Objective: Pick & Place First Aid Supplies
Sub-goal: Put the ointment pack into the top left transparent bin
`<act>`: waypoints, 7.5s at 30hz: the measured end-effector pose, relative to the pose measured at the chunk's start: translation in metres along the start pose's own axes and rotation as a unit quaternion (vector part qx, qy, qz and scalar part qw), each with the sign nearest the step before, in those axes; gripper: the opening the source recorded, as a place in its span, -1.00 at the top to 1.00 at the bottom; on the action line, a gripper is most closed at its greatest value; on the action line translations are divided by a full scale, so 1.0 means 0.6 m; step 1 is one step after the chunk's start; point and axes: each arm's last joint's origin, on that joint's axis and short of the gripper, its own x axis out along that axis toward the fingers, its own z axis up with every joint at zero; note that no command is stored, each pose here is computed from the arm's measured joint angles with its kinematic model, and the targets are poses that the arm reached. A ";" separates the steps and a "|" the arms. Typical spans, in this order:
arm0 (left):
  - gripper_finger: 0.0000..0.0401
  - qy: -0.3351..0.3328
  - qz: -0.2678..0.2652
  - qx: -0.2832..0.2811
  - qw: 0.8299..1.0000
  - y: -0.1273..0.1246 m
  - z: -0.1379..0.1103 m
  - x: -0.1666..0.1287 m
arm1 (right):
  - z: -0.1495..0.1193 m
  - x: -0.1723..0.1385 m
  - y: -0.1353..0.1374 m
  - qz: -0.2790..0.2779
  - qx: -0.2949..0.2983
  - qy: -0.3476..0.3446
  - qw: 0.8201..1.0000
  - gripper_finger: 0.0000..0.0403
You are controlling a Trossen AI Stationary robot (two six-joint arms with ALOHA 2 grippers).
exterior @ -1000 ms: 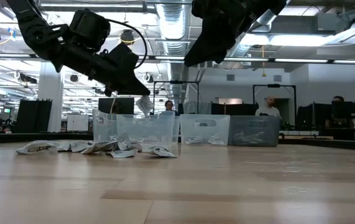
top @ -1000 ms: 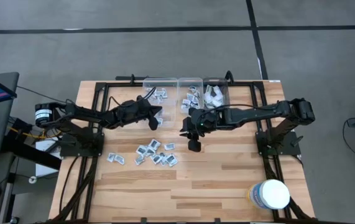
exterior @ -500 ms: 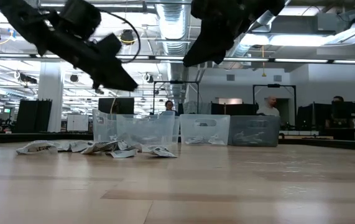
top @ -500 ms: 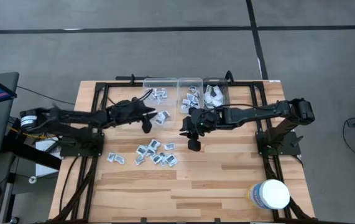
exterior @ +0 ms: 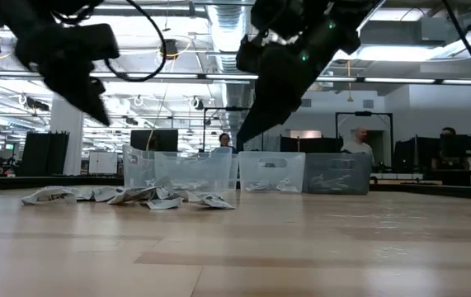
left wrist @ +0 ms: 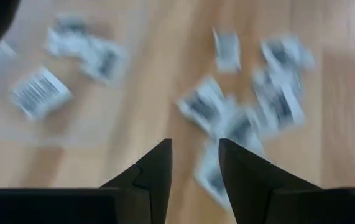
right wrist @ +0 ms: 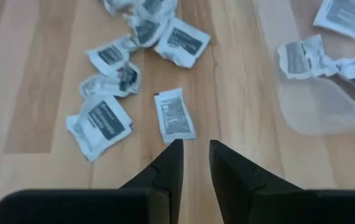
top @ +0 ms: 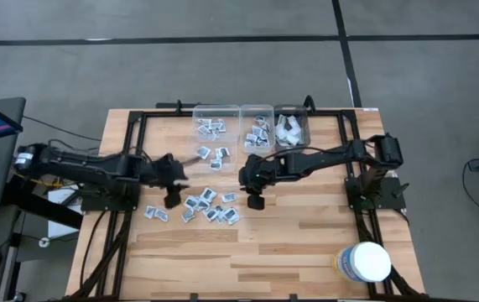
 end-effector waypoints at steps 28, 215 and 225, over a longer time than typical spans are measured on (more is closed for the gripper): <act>0.35 0.311 -0.057 0.042 0.948 -0.130 -0.087 0.035 | -0.004 0.007 -0.002 -0.004 -0.030 0.009 0.999 0.64; 0.59 0.216 -0.021 -0.122 0.968 -0.055 0.030 -0.068 | 0.048 -0.150 0.058 0.058 -0.062 -0.128 0.988 0.82; 0.59 0.377 -0.040 -0.143 0.914 -0.077 -0.035 -0.028 | 0.045 -0.151 0.074 0.069 -0.071 -0.126 0.987 0.82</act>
